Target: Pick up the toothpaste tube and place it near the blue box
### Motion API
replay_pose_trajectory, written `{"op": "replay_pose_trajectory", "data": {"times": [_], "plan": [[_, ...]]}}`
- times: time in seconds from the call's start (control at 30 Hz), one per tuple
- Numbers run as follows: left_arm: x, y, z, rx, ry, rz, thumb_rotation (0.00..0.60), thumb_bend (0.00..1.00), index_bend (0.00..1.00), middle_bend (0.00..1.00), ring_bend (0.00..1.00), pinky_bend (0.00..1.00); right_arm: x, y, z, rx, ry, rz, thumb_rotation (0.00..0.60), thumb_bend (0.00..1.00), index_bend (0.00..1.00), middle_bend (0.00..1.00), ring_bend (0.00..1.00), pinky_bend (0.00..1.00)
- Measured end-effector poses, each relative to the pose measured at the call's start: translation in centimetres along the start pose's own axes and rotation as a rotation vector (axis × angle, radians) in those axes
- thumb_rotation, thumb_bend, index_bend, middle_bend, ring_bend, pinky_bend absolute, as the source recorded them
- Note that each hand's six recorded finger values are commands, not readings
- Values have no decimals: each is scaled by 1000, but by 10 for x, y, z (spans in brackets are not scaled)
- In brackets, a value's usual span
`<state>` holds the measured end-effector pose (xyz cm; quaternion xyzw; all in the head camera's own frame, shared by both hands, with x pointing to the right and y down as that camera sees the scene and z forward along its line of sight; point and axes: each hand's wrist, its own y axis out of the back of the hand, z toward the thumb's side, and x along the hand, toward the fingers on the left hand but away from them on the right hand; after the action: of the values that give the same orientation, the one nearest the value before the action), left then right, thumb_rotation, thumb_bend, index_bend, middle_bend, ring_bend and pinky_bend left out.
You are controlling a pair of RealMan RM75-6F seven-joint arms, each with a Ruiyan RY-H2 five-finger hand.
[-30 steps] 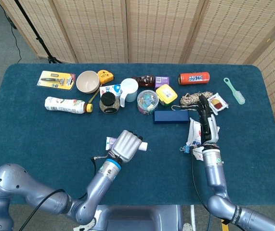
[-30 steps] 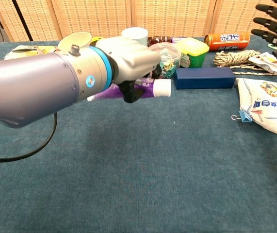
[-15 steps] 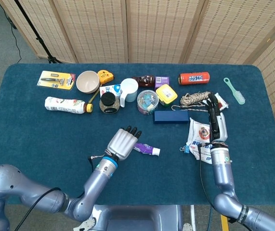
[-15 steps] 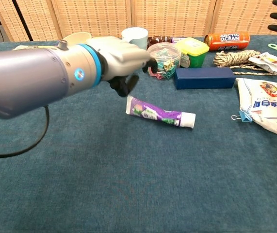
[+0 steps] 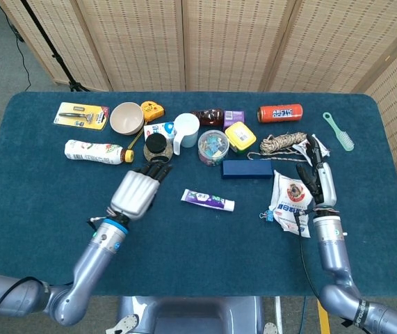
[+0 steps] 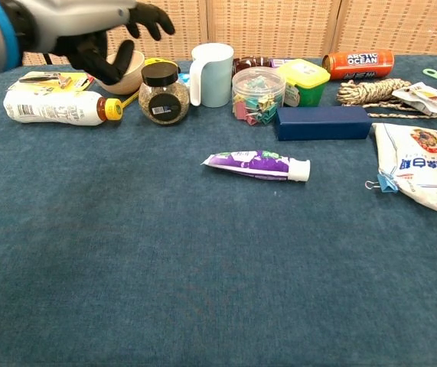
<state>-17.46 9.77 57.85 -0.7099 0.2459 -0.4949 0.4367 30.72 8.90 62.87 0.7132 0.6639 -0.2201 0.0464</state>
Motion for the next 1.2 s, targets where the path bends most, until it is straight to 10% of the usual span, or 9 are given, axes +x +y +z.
{"op": "replay_pose_trajectory", "data": {"times": [0.43, 1.2], "plan": [[-77, -6, -100, -46, 149, 53, 600, 787, 174, 161, 175, 390, 25, 52, -3, 413, 42, -3, 590, 0, 0, 0, 0, 0], [-187, -33, -192, -80, 366, 189, 600, 786, 341, 261, 255, 387, 90, 106, -13, 1018, 14, -15, 600, 0, 140, 0, 0, 0]]}}
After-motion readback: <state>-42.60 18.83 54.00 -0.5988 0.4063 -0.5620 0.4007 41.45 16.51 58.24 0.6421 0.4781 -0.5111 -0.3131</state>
